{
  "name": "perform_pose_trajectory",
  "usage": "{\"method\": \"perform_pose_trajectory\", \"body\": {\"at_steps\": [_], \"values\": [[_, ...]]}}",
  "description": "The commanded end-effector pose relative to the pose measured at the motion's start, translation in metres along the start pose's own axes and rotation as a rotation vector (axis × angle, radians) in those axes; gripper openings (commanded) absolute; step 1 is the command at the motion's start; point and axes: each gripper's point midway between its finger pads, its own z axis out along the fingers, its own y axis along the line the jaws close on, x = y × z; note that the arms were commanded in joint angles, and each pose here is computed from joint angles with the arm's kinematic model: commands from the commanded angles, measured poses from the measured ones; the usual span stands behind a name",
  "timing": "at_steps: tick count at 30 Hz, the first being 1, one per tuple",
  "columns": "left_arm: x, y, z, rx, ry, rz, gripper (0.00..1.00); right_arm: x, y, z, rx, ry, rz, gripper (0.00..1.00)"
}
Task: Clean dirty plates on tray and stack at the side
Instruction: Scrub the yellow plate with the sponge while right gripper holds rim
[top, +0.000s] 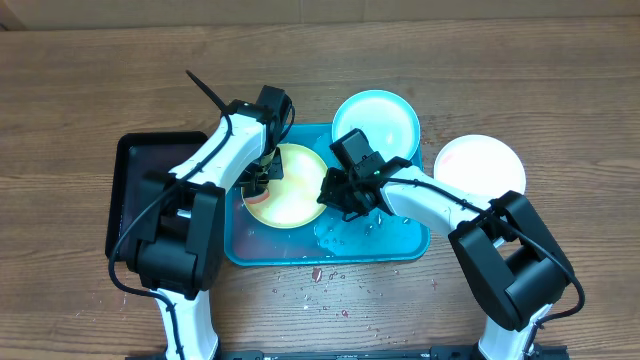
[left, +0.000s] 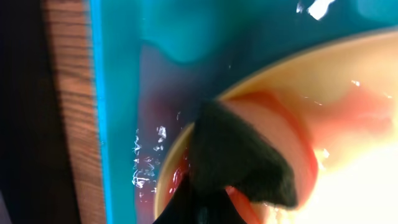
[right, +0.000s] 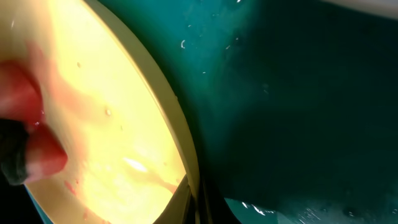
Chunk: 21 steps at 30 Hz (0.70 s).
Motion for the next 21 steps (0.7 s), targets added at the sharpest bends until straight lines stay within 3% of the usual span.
{"method": "perform_pose_trajectory", "body": {"at_steps": [1, 5, 11, 14, 21], "values": [[0.018, -0.039, 0.001, 0.245, 0.091, 0.313, 0.04, -0.002, -0.004, 0.002, 0.015, 0.0, 0.0, 0.04], [0.059, -0.078, -0.02, 0.525, 0.161, 0.683, 0.04, -0.002, -0.003, 0.002, 0.013, -0.002, -0.001, 0.04], [0.085, -0.09, -0.03, 0.586, 0.189, 0.871, 0.04, -0.002, -0.003, 0.002, 0.013, -0.001, -0.001, 0.04], [0.075, -0.102, -0.031, 0.606, 0.132, 0.862, 0.04, -0.002, -0.003, 0.002, 0.013, -0.001, -0.001, 0.04], [0.016, -0.124, -0.029, 0.59, -0.054, 0.579, 0.04, -0.002, -0.004, 0.002, 0.016, 0.002, 0.0, 0.04]]}}
